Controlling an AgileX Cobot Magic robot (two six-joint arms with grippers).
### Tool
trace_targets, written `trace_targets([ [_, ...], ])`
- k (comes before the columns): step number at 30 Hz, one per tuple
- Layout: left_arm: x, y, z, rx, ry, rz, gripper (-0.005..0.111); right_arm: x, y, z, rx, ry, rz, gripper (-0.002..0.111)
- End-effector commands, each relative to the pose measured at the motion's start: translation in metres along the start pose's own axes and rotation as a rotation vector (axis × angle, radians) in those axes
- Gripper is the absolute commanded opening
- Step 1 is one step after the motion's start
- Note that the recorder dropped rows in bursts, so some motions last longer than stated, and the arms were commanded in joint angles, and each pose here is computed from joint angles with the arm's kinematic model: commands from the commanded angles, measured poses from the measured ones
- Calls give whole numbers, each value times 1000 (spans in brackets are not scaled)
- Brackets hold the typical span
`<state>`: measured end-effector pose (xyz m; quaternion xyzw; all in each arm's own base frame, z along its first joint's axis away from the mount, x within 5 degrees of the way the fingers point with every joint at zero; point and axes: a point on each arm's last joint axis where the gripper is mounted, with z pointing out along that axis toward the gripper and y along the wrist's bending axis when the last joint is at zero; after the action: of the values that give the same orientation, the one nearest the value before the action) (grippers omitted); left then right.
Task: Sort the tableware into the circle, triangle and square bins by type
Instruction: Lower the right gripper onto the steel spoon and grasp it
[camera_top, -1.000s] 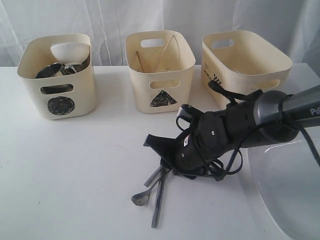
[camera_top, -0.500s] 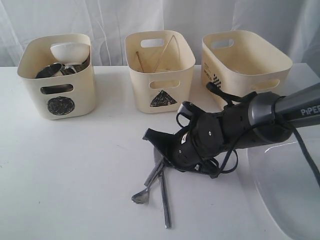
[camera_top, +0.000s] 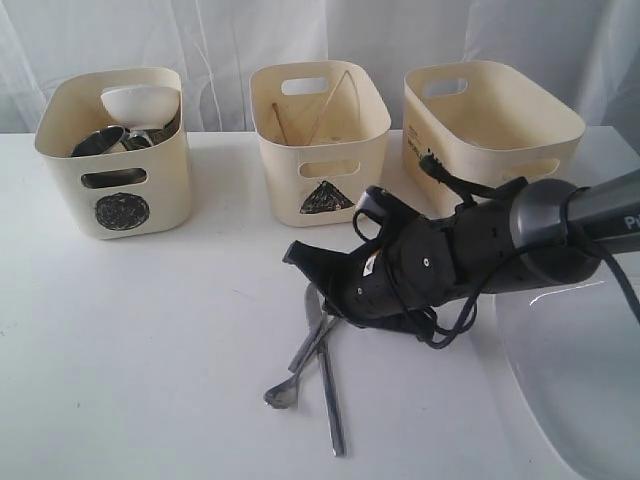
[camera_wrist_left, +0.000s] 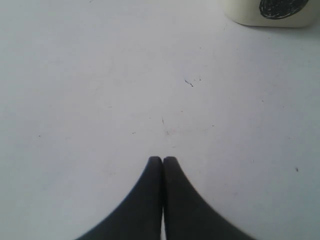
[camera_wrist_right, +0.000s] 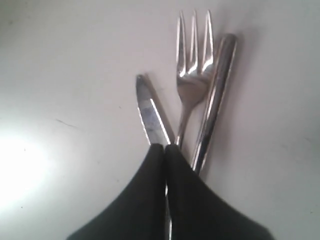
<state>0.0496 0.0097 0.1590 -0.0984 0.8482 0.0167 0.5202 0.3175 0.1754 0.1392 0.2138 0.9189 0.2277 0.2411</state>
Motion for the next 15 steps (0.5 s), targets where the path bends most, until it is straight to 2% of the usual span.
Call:
trace_targets([
  [1, 2, 0, 0, -5, 13, -11, 0, -2, 0, -3, -10, -15, -58, 0],
  [5, 2, 0, 0, -5, 13, -11, 0, -1, 0, -4, -4, -9, -180, 0],
  [7, 2, 0, 0, -5, 13, -11, 0, 0, -1, -4, 8, 9, -278, 5],
  [9, 2, 0, 0, -5, 13, -11, 0, 2, -4, -4, 26, 40, -345, 16],
  [12, 2, 0, 0, -5, 13, -11, 0, 5, -5, -4, 42, 68, -348, 37],
  [15, 2, 0, 0, -5, 13, -11, 0, 5, -5, -4, 41, 70, -326, 47],
])
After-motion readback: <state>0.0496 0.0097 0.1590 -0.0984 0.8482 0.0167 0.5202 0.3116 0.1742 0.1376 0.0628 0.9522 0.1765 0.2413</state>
